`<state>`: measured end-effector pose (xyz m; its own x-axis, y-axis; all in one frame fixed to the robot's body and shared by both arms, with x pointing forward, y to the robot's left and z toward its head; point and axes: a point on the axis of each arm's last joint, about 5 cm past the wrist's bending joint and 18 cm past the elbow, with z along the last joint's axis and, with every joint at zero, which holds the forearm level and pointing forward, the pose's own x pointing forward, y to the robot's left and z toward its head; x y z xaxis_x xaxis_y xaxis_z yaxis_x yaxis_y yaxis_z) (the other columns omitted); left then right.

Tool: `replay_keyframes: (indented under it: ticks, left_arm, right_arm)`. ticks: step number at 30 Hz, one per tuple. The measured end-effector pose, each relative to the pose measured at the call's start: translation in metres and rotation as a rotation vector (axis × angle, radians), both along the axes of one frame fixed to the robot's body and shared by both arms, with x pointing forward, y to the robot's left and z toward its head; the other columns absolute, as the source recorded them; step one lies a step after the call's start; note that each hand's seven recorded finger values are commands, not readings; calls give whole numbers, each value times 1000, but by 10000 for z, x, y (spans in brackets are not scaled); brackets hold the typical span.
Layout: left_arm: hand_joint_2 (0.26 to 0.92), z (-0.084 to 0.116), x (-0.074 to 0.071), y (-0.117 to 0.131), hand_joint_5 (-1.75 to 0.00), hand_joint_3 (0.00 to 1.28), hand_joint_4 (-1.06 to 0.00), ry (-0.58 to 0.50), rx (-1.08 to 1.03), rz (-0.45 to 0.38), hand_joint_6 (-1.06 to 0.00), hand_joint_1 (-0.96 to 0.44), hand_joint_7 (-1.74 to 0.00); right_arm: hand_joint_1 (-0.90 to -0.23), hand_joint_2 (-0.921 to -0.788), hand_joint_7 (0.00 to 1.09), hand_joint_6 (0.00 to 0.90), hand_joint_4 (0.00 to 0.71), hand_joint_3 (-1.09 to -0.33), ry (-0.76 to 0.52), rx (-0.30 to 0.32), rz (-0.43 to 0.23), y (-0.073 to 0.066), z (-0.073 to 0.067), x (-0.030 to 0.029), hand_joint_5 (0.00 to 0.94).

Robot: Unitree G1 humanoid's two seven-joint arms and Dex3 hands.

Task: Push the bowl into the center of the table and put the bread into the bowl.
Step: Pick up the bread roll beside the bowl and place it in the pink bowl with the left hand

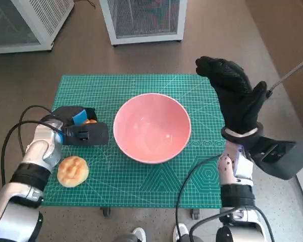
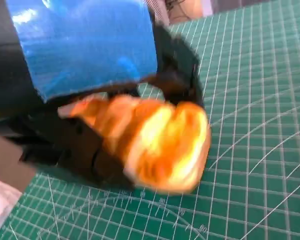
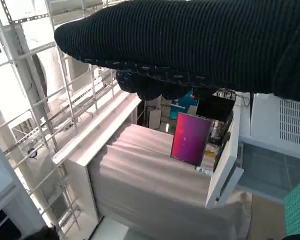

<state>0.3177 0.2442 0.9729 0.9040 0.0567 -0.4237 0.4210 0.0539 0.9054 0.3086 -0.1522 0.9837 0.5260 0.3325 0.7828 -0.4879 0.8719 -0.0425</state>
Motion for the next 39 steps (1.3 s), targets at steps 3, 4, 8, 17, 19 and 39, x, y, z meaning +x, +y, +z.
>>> replay_keyframes:
  ticks: [3, 4, 8, 17, 19, 39]
  left_arm:
    - [920, 111, -37, -15, -1229, 134, -591, -40, -39, -15, -572, 1, -1269]
    - [920, 150, -53, -16, -1221, 133, -591, -60, -55, -17, -574, 1, -1274]
    - [920, 329, -129, -35, -1201, 122, -602, -156, -101, -41, -588, 2, -1268]
    - [920, 706, -363, -170, -1180, 89, -650, -360, -182, -155, -615, 2, -1213]
    - [920, 768, -419, -217, -1183, 82, -659, -400, -191, -192, -621, 2, -1195]
    - [915, 872, -668, -768, -1207, 58, -691, -534, -291, -556, -670, 2, -1082]
  right_arm:
    - [-616, -921, 31, 347, 245, -641, 6, 0, 3, -1, -8, -2, 0]
    - [-616, -921, 31, 347, 245, -641, 8, 0, 4, 0, -10, -3, 0]
    - [-616, -921, 31, 347, 245, -640, 14, 2, 8, 0, -14, -3, 0]
    - [-617, -921, 25, 338, 246, -639, 15, 6, 13, -2, -18, -7, 1]
    - [-617, -921, 25, 337, 246, -639, 16, 6, 13, -3, -21, -9, 1]
    - [-617, -921, 24, 337, 246, -641, 15, 2, 19, -6, -19, -12, 0]
